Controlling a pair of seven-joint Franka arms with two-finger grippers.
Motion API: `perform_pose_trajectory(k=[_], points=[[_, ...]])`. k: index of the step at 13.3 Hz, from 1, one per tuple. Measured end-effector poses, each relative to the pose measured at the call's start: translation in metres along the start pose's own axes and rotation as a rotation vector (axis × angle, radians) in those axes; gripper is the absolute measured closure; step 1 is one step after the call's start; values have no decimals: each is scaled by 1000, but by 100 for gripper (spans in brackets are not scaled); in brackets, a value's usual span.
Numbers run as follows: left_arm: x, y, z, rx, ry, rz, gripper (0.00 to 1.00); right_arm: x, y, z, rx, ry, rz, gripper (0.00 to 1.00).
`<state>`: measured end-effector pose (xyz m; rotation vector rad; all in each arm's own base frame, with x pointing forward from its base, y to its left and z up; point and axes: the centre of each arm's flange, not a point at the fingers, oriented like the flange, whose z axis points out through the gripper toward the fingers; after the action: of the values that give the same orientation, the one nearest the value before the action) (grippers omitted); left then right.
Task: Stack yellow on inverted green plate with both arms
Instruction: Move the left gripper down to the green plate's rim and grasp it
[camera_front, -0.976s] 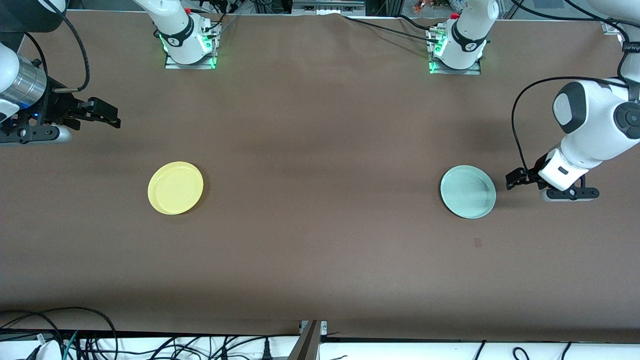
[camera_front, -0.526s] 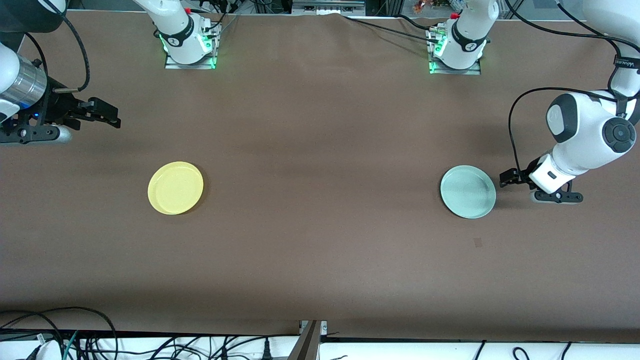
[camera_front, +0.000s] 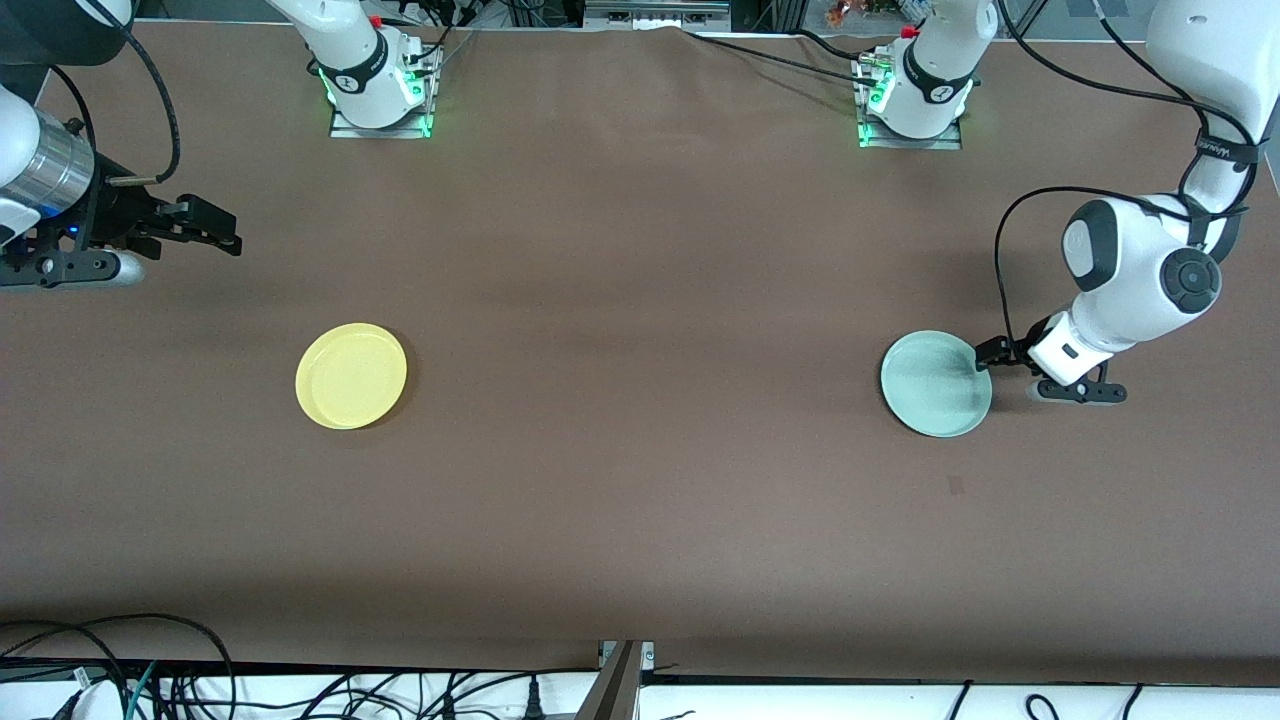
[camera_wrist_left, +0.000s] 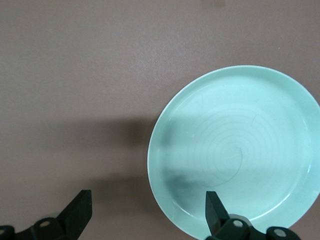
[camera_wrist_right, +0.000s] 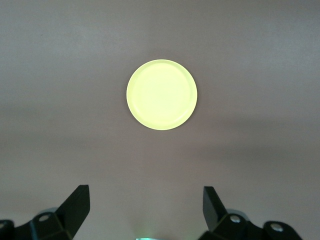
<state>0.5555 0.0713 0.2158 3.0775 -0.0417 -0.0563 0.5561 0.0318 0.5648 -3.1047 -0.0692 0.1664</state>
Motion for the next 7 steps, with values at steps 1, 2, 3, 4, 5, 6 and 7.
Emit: perform_pose_trajectory(k=[1,2,3,4,5,6,7], points=[[0,0,7,-4,-3,1,0,0,0,0,0,-1,0,0],[-1,0,13,-8,-8,1,0,0,0,0,0,-1,0,0],[-1,0,18,-10,-11,1,0,0,0,0,0,-1,0,0],[-1,0,22,-12,-5,1,0,0,0,0,0,-2,0,0],[0,0,25,-13,2,1,0,0,0,0,0,-2,0,0],[0,0,27,-14,3,2,9,0,0,0,0,-2,0,0],[0,0,29,-15,2,2,22,0,0,0,0,-2,0,0]])
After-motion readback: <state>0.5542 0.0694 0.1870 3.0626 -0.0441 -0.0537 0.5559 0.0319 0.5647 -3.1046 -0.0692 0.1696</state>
